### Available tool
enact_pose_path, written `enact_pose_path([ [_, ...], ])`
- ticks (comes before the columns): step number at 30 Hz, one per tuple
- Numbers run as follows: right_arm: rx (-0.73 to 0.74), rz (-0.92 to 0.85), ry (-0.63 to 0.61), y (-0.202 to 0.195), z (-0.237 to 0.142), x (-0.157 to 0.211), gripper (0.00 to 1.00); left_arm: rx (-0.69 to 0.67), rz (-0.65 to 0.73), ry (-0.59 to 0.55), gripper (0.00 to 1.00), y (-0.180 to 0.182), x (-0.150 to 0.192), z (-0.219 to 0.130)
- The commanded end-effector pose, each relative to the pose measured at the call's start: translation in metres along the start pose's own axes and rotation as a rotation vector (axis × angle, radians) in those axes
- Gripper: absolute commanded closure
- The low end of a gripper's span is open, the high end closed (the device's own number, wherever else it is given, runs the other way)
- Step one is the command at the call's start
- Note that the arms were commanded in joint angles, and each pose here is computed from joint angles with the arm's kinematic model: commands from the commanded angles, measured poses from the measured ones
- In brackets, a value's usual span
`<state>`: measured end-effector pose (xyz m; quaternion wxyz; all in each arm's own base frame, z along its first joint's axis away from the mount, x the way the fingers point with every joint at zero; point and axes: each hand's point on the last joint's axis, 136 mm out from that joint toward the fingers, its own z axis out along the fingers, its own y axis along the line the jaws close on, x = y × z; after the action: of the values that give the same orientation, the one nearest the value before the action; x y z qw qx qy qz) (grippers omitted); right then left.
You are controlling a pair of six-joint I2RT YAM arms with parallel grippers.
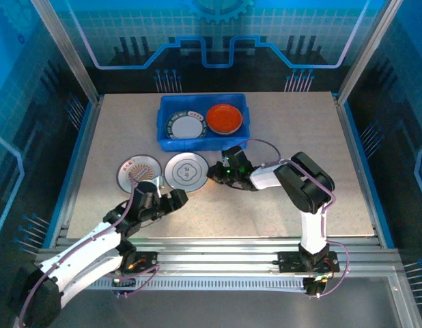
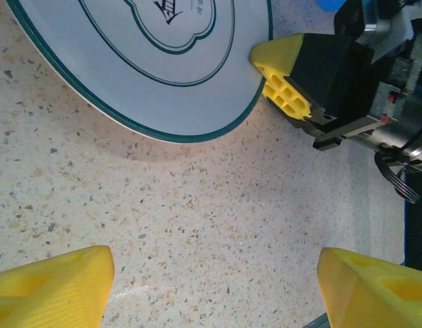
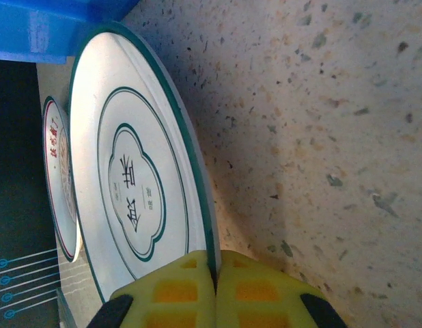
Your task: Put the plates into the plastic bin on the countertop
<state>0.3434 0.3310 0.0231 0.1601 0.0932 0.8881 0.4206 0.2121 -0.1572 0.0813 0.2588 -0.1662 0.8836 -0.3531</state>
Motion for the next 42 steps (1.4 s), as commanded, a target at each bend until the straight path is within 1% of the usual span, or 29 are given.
enact_pose_path([
  [1,0.069,0.022,0.019,-0.025,-0.01,0.015,1.0,-0.017,0.01,-0.019,0.21,0.003,-0.005,-0.001],
  [4,0.016,0.061,0.015,-0.025,-0.021,0.015,1.0,-0.018,0.009,-0.029,0.21,0.003,-0.007,-0.001],
  [7,-0.053,0.12,0.042,-0.027,-0.035,0.018,1.0,-0.009,-0.004,-0.041,0.21,0.002,-0.011,-0.001],
  [11,-0.107,0.168,0.082,-0.034,-0.055,0.03,1.0,-0.003,-0.016,-0.05,0.21,0.003,-0.015,0.001],
  [17,-0.13,0.133,0.137,-0.026,-0.08,0.05,1.0,0.006,-0.016,-0.056,0.21,0.003,-0.023,0.009],
  [23,-0.158,0.094,0.156,-0.014,-0.098,0.058,1.0,0.007,-0.001,-0.04,0.23,0.0,-0.028,0.023],
  [28,-0.176,0.057,0.181,-0.002,-0.106,0.065,1.0,0.02,0.004,-0.034,0.27,-0.005,-0.032,0.031],
  [32,-0.185,0.015,0.195,0.008,-0.109,0.068,1.0,0.034,0.008,-0.035,0.37,-0.012,-0.036,0.033],
  [33,-0.183,0.0,0.196,0.011,-0.109,0.069,1.0,0.037,0.008,-0.035,0.42,-0.013,-0.037,0.034],
  [35,-0.182,-0.021,0.196,0.015,-0.11,0.068,1.0,0.049,0.013,-0.035,0.54,-0.017,-0.039,0.034],
  [37,-0.186,-0.03,0.192,0.018,-0.111,0.067,1.0,0.055,0.014,-0.034,0.76,-0.02,-0.04,0.035],
  [39,-0.19,-0.031,0.191,0.019,-0.111,0.067,1.0,0.057,0.014,-0.032,0.93,-0.021,-0.04,0.035],
  [40,-0.192,-0.031,0.193,0.02,-0.111,0.066,1.0,0.059,0.014,-0.031,1.0,-0.022,-0.04,0.035],
  [42,-0.199,-0.031,0.189,0.021,-0.111,0.066,1.0,0.064,0.014,-0.033,1.0,-0.023,-0.041,0.034],
])
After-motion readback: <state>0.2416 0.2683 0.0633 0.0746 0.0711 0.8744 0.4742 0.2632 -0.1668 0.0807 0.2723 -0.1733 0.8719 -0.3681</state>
